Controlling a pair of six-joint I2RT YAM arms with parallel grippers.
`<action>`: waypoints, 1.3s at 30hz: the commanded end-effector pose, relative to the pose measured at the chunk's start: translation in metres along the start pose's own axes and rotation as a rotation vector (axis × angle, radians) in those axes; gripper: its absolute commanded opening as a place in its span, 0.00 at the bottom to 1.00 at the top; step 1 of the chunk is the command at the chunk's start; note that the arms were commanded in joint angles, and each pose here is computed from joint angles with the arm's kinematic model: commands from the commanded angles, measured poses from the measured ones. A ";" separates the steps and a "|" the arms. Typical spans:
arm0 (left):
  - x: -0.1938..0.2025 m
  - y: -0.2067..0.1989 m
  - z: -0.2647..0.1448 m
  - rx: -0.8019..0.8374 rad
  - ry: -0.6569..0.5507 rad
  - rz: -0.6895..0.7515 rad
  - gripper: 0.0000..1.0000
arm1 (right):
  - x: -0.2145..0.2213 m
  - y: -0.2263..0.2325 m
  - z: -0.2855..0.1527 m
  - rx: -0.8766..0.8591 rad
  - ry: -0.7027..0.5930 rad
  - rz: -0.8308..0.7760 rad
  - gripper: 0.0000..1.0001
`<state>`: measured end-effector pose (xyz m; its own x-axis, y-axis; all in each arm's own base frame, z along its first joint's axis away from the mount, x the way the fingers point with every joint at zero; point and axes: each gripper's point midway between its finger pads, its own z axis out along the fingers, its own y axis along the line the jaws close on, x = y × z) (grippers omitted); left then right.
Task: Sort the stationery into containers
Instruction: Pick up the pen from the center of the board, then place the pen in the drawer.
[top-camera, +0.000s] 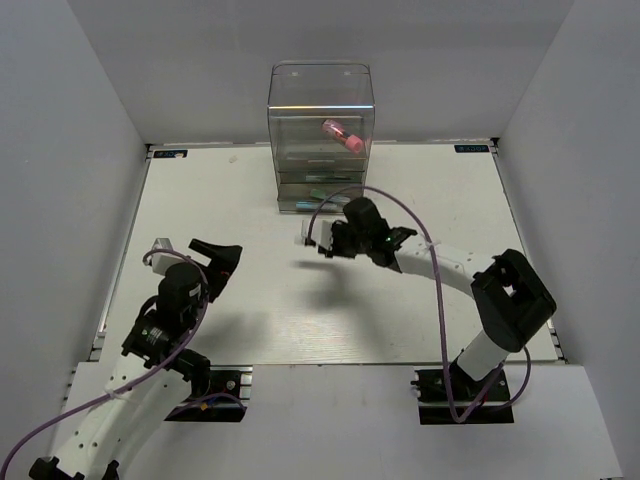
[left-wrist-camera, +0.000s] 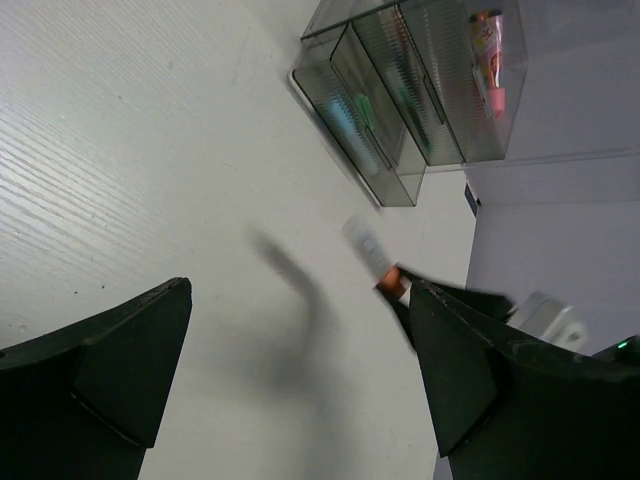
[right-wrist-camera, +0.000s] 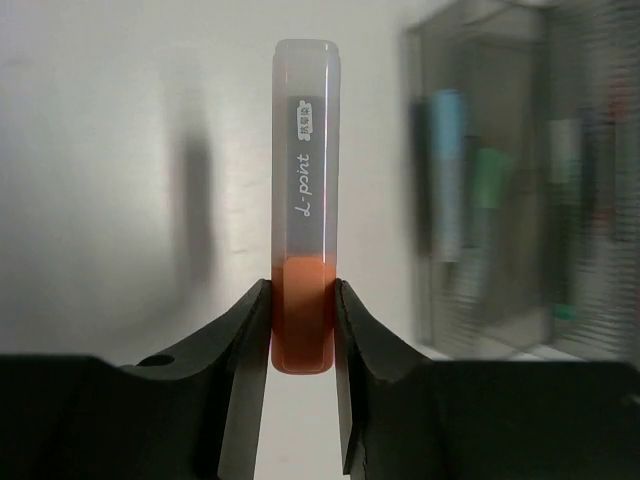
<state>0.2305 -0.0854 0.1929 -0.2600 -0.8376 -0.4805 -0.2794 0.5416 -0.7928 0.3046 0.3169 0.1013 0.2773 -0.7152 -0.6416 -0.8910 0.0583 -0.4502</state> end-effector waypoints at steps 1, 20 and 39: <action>0.008 -0.011 0.006 0.048 0.036 0.008 0.99 | -0.017 -0.068 -0.006 0.155 -0.042 -0.084 0.00; 0.030 -0.014 0.021 0.062 0.117 0.025 0.99 | 0.030 -0.193 0.051 0.198 0.093 -0.217 0.06; 0.039 -0.016 0.033 0.071 0.145 0.044 0.99 | 0.006 -0.148 0.028 -0.028 -0.087 -0.099 0.00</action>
<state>0.2535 -0.1242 0.1704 -0.3944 -0.8000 -0.4523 -0.2348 0.5635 -0.7920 0.4749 0.3139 0.1158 0.3590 -0.7425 -0.5655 -0.8325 0.0193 -0.5537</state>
